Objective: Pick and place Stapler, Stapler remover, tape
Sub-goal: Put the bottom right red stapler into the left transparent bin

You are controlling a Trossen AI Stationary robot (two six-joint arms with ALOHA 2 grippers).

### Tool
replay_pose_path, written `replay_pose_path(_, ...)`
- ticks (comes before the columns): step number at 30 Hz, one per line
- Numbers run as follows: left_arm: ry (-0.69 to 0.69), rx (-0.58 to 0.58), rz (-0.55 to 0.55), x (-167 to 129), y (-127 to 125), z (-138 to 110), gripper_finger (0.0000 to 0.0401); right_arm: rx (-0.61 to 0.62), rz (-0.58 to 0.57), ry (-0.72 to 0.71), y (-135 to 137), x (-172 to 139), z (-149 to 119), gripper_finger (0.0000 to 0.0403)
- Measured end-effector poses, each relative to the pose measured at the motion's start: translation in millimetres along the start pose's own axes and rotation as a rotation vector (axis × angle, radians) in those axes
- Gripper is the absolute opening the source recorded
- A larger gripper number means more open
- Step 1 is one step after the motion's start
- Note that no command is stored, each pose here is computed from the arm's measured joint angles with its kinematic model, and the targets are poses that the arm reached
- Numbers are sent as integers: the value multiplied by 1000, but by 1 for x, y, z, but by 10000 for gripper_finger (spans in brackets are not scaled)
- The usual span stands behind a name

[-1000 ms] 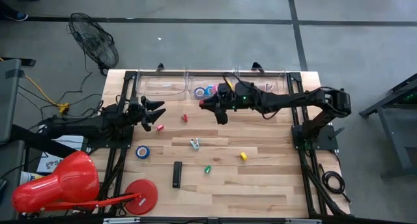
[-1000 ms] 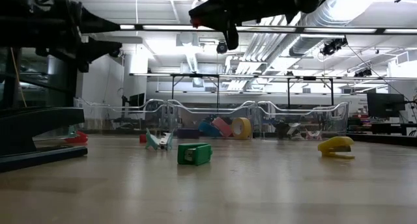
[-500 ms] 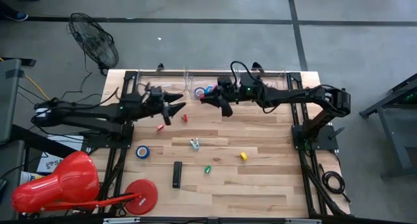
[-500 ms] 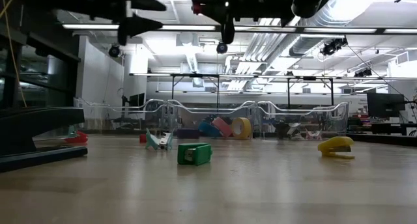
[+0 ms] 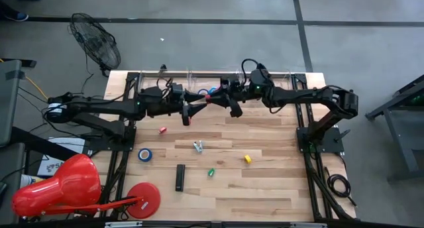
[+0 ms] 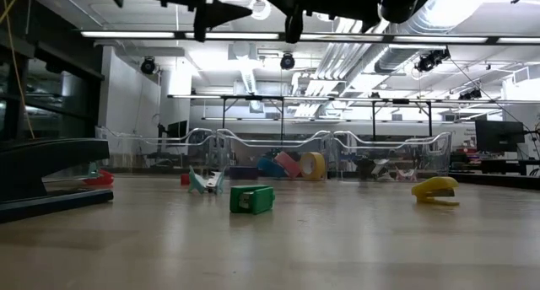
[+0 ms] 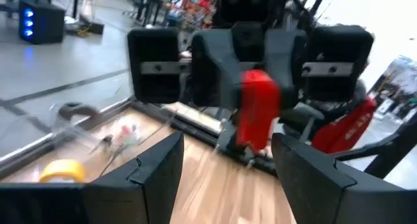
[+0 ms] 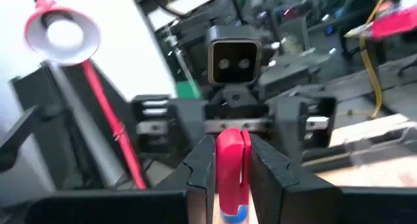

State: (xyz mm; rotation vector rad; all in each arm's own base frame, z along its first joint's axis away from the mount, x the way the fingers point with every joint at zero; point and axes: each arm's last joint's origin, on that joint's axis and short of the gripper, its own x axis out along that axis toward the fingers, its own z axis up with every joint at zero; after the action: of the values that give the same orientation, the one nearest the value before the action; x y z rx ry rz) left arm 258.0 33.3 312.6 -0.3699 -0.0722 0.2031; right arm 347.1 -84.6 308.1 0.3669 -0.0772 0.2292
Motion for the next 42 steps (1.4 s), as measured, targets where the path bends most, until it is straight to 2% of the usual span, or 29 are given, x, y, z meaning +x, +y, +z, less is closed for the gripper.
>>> replay_pose_path(20,-6,-55,-19,4,-2,3,220,-37,-10,-11,0,1,0,54)
replay_pose_path(42,5,-52,-35,5,-2,2,48,-28,-27,-16,-1,1,0,54)
